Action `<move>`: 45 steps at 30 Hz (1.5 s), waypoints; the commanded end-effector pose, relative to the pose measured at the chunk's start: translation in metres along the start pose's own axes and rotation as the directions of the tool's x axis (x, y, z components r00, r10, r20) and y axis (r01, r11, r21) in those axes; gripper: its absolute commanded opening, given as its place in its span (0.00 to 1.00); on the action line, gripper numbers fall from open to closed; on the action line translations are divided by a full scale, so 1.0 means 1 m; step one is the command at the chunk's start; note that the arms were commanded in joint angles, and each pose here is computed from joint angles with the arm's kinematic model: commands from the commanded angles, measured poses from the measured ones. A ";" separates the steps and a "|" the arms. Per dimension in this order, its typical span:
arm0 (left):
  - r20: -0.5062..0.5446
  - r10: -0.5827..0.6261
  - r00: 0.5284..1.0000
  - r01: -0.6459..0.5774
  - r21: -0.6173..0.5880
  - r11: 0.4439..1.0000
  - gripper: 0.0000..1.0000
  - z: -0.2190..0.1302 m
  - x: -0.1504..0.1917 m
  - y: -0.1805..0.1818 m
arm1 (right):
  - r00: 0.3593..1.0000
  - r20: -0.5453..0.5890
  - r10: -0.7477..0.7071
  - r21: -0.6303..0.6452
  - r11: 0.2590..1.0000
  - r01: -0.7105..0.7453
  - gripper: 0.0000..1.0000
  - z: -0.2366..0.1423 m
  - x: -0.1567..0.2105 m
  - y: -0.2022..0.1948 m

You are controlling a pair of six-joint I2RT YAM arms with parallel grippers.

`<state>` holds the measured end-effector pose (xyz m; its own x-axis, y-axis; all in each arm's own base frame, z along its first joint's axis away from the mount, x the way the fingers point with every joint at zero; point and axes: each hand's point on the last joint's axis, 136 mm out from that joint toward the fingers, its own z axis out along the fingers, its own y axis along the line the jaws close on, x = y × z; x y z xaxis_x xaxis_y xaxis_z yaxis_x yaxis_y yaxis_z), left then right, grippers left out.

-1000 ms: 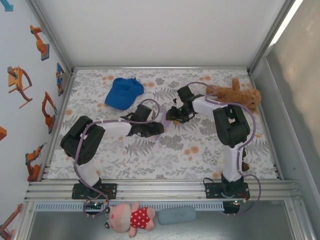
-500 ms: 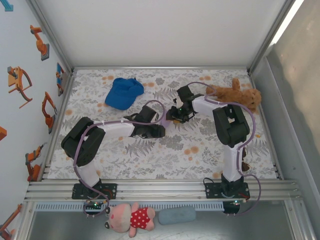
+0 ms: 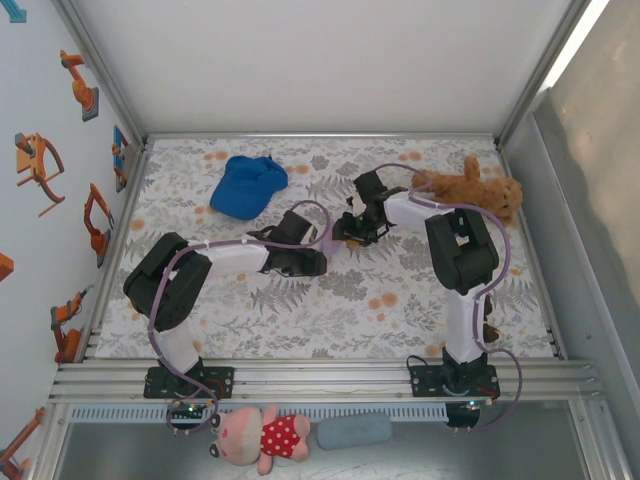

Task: Fold a paper plane with a square sheet of paper (pick it up from the middle)
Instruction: Fold the wing for the fifth time at the center of the table.

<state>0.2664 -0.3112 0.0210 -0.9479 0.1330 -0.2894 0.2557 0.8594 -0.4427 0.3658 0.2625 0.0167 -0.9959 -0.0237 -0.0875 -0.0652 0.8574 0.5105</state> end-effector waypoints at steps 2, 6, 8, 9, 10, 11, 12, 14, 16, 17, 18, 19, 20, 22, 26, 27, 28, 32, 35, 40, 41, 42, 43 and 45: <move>-0.051 0.001 0.999 -0.003 -0.052 0.999 0.38 0.012 0.011 0.016 | 0.993 -0.087 0.081 0.245 0.968 -0.057 0.44 0.050 0.034 -0.075; -0.054 -0.013 0.998 0.011 -0.043 0.999 0.32 0.012 0.010 0.018 | 0.993 -0.089 0.081 0.248 0.967 -0.057 0.43 0.050 0.035 -0.075; -0.054 -0.029 0.998 0.028 -0.024 0.999 0.30 0.012 0.009 0.018 | 0.993 -0.089 0.080 0.250 0.967 -0.055 0.43 0.050 0.035 -0.076; -0.055 -0.037 0.998 0.036 -0.012 0.999 0.29 0.011 0.009 0.018 | 0.993 -0.089 0.082 0.254 0.966 -0.056 0.43 0.050 0.035 -0.077; -0.054 -0.047 0.997 0.046 -0.005 0.999 0.28 0.011 0.008 0.019 | 0.993 -0.090 0.083 0.257 0.965 -0.057 0.43 0.050 0.036 -0.078; -0.054 -0.053 0.997 0.053 0.000 0.999 0.27 0.011 0.008 0.019 | 0.992 -0.090 0.083 0.258 0.964 -0.057 0.43 0.051 0.036 -0.078; -0.054 -0.058 0.997 0.059 0.005 0.998 0.26 0.011 0.007 0.019 | 0.992 -0.091 0.083 0.260 0.964 -0.057 0.42 0.051 0.036 -0.078; -0.057 -0.068 0.996 0.069 0.012 0.998 0.25 0.012 0.007 0.019 | 0.992 -0.091 0.084 0.262 0.963 -0.058 0.42 0.051 0.036 -0.079; -0.060 -0.074 0.995 0.075 0.011 0.997 0.23 0.012 0.007 0.020 | 0.992 -0.093 0.087 0.267 0.962 -0.059 0.42 0.052 0.037 -0.081; -0.063 -0.079 0.995 0.080 0.009 0.997 0.23 0.013 0.007 0.021 | 0.992 -0.092 0.087 0.268 0.962 -0.059 0.41 0.052 0.036 -0.081; -0.064 -0.084 0.994 0.085 0.007 0.996 0.22 0.013 0.007 0.022 | 0.992 -0.092 0.087 0.270 0.961 -0.059 0.41 0.052 0.036 -0.081; -0.068 -0.089 0.994 0.089 0.005 0.996 0.21 0.014 0.008 0.022 | 0.992 -0.093 0.086 0.270 0.961 -0.058 0.41 0.052 0.036 -0.081; -0.069 -0.092 0.993 0.093 0.004 0.996 0.21 0.014 0.008 0.023 | 0.992 -0.094 0.088 0.273 0.960 -0.060 0.41 0.052 0.037 -0.082; -0.070 -0.098 0.993 0.098 -0.002 0.995 0.21 0.014 0.008 0.025 | 0.992 -0.095 0.088 0.276 0.959 -0.059 0.41 0.052 0.037 -0.083; -0.073 -0.108 0.991 0.108 -0.008 0.994 0.20 0.014 0.008 0.026 | 0.991 -0.096 0.089 0.281 0.958 -0.059 0.40 0.053 0.038 -0.084; -0.074 -0.111 0.991 0.110 -0.014 0.994 0.19 0.015 0.008 0.027 | 0.991 -0.096 0.089 0.282 0.958 -0.059 0.40 0.053 0.038 -0.084; -0.076 -0.113 0.991 0.112 -0.019 0.994 0.19 0.015 0.009 0.028 | 0.991 -0.096 0.090 0.284 0.957 -0.059 0.40 0.053 0.038 -0.085; -0.081 -0.123 0.989 0.121 -0.029 0.992 0.18 0.016 0.009 0.030 | 0.991 -0.098 0.092 0.287 0.956 -0.060 0.38 0.054 0.038 -0.086; -0.093 -0.128 0.987 0.125 -0.035 0.992 0.17 0.018 0.011 0.032 | 0.991 -0.100 0.092 0.286 0.956 -0.060 0.38 0.055 0.038 -0.086; -0.115 -0.137 0.984 0.131 -0.058 0.990 0.16 0.021 0.014 0.035 | 0.991 -0.097 0.089 0.273 0.960 -0.059 0.37 0.053 0.036 -0.082; -0.118 -0.140 0.983 0.134 -0.062 0.989 0.16 0.022 0.015 0.036 | 0.992 -0.092 0.085 0.261 0.964 -0.058 0.37 0.052 0.035 -0.078; -0.124 -0.141 0.982 0.134 -0.067 0.989 0.16 0.023 0.017 0.038 | 0.993 -0.086 0.080 0.248 0.967 -0.056 0.37 0.049 0.033 -0.074; -0.127 -0.144 0.981 0.135 -0.071 0.988 0.16 0.023 0.017 0.038 | 0.994 -0.083 0.076 0.238 0.970 -0.054 0.37 0.047 0.031 -0.071; -0.136 -0.146 0.980 0.136 -0.080 0.987 0.15 0.023 0.018 0.039 | 0.997 -0.056 0.057 0.189 0.981 -0.045 0.37 0.033 0.023 -0.054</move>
<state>0.2719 -0.2985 0.0116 -0.9830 0.0739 -0.1682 0.1473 0.8640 -0.4815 0.3668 0.2602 0.0179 -0.9959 -0.0207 -0.0875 -0.0613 0.8677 0.4933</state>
